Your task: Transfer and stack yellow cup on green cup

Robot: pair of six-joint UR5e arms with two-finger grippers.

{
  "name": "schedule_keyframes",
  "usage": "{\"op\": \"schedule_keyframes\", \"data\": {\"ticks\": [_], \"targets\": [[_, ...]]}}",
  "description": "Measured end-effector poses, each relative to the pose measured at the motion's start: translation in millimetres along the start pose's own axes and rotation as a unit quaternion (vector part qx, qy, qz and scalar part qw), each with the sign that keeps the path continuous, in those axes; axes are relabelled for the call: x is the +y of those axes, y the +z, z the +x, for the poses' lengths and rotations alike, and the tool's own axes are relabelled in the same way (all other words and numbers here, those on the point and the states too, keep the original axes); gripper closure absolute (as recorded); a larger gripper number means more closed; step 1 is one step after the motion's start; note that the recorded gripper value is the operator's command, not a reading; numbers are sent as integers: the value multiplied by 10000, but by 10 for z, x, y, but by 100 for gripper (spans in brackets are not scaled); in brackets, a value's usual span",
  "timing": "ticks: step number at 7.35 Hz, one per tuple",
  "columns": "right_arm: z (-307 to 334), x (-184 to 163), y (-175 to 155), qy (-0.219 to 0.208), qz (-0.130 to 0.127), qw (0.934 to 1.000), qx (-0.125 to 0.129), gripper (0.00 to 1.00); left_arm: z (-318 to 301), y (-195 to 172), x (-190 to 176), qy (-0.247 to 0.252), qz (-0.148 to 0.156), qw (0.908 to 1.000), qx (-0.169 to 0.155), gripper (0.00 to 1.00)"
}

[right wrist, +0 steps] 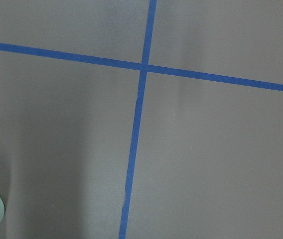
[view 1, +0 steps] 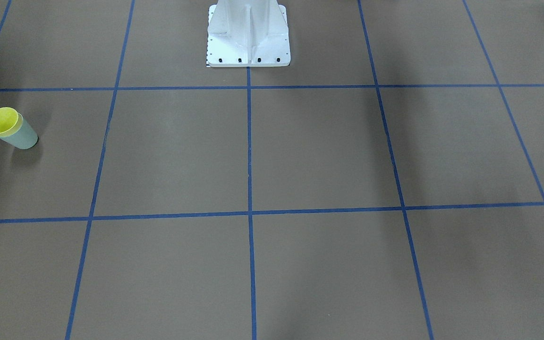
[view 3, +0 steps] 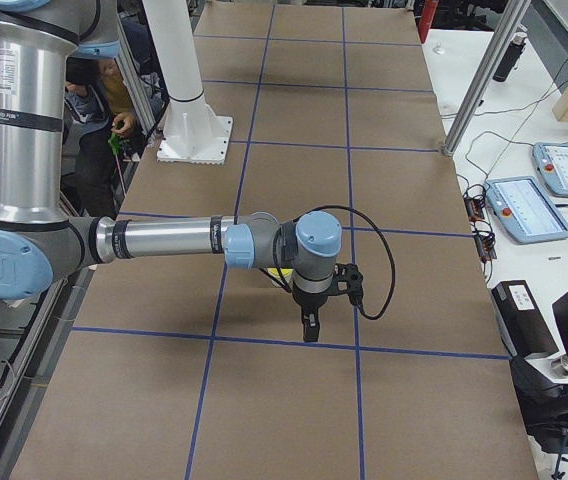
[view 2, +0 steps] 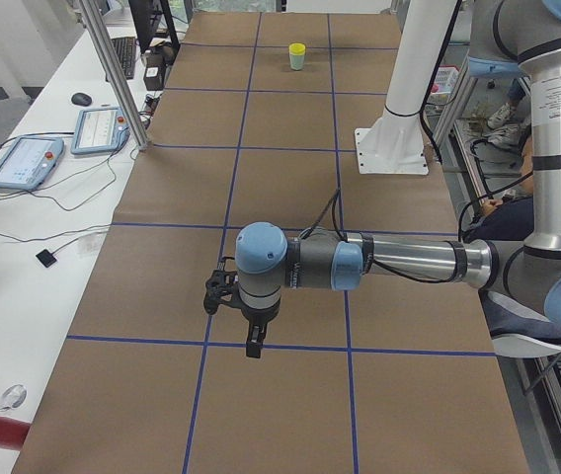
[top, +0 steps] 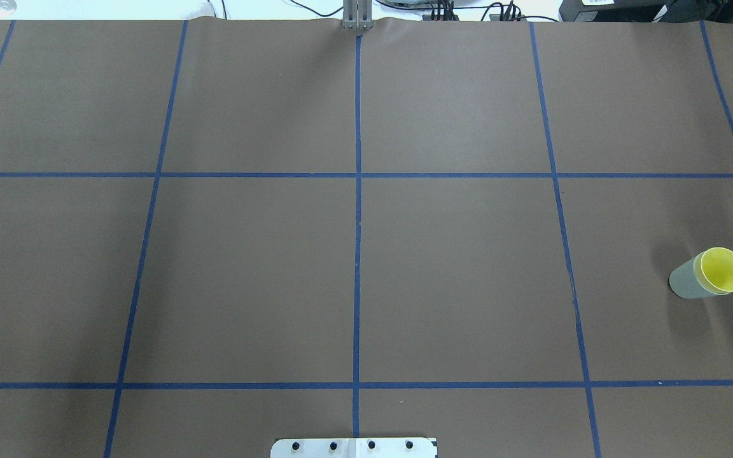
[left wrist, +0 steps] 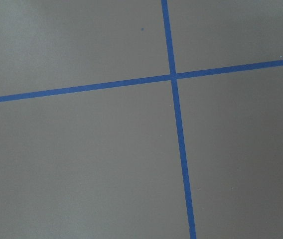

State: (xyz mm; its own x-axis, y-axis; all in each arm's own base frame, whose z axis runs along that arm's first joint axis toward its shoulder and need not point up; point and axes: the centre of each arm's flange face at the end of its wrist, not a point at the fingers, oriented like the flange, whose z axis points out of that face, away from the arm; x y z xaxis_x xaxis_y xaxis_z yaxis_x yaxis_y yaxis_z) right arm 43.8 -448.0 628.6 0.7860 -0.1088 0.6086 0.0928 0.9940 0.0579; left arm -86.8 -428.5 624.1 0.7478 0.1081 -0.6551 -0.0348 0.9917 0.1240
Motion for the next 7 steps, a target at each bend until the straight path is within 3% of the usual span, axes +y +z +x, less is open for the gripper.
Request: {"op": "schedule_keyframes", "data": {"ticks": [7], "targets": [[19, 55, 27, 58, -30, 10000, 2, 0, 12, -12, -12, 37, 24, 10000, -25, 0]]}}
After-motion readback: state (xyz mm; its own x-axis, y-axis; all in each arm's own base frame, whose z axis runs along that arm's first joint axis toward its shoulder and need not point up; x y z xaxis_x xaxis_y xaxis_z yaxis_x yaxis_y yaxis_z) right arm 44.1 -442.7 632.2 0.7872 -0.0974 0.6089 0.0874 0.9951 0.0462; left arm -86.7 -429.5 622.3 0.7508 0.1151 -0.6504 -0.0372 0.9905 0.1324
